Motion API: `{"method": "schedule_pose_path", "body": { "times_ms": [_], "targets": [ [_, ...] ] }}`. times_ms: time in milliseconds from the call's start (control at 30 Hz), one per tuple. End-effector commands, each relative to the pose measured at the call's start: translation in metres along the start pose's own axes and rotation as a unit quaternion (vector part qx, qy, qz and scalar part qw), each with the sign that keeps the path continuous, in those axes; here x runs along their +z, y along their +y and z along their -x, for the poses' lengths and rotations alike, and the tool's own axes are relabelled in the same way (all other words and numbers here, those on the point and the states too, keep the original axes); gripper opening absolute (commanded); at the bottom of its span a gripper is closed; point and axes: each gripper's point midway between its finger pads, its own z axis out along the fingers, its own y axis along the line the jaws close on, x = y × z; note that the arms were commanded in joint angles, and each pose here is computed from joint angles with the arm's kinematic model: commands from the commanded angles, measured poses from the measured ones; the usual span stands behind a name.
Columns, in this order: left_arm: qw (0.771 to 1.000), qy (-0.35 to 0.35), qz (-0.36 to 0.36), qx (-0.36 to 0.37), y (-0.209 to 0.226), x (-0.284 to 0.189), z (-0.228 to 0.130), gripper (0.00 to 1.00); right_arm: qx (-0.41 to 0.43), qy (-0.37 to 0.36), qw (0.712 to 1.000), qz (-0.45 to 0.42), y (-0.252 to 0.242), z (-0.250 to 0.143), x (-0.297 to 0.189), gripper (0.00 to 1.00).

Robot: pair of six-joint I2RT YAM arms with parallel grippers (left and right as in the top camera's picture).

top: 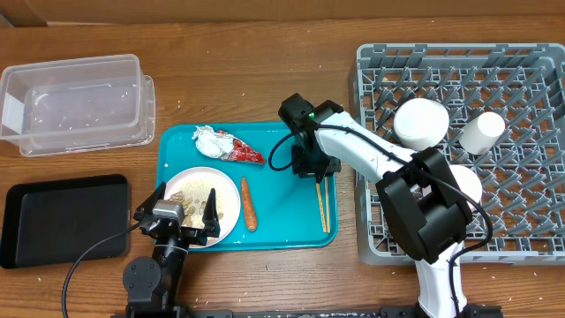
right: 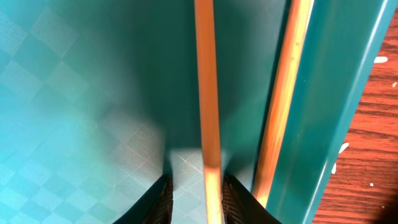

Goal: Sort waste into correct bins and load items into the dishwasher
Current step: 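Close the right gripper on the chopsticks, then carry the chopsticks to the dish rack and release them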

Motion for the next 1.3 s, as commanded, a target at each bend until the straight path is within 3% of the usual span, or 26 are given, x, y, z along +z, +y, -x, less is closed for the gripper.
{"method": "schedule_pose_path", "body": {
  "times_ms": [0,133,300,400,700,967,1267],
  "targets": [
    [1.0,-0.003,0.001,0.012,0.0,0.0,0.0,1.0,0.0,-0.001,1.0,-0.013,-0.001,0.002,0.006,0.29],
    [1.0,-0.003,0.001,0.012,0.0,0.0,0.0,1.0,0.0,0.002,1.0,-0.015,-0.002,0.001,0.006,0.18],
    [1.0,-0.003,0.001,0.012,0.0,0.0,0.0,1.0,0.001,0.0,1.0,-0.016,-0.003,0.002,0.005,0.14],
    [1.0,-0.003,0.001,0.012,0.0,0.0,0.0,1.0,0.0,0.0,1.0,-0.017,-0.003,0.002,0.005,0.04],
    [1.0,-0.003,0.001,0.012,0.0,0.0,0.0,1.0,0.001,-0.003,1.0,-0.025,-0.006,0.011,-0.02,0.04],
    [1.0,-0.003,0.001,0.012,0.0,0.0,0.0,1.0,0.003,-0.041,0.999,-0.023,-0.025,0.048,-0.098,0.04],
    [1.0,-0.003,0.001,0.012,0.0,0.0,0.0,1.0,0.03,-0.133,0.991,-0.007,-0.103,0.104,-0.184,0.04]
  ]
}}
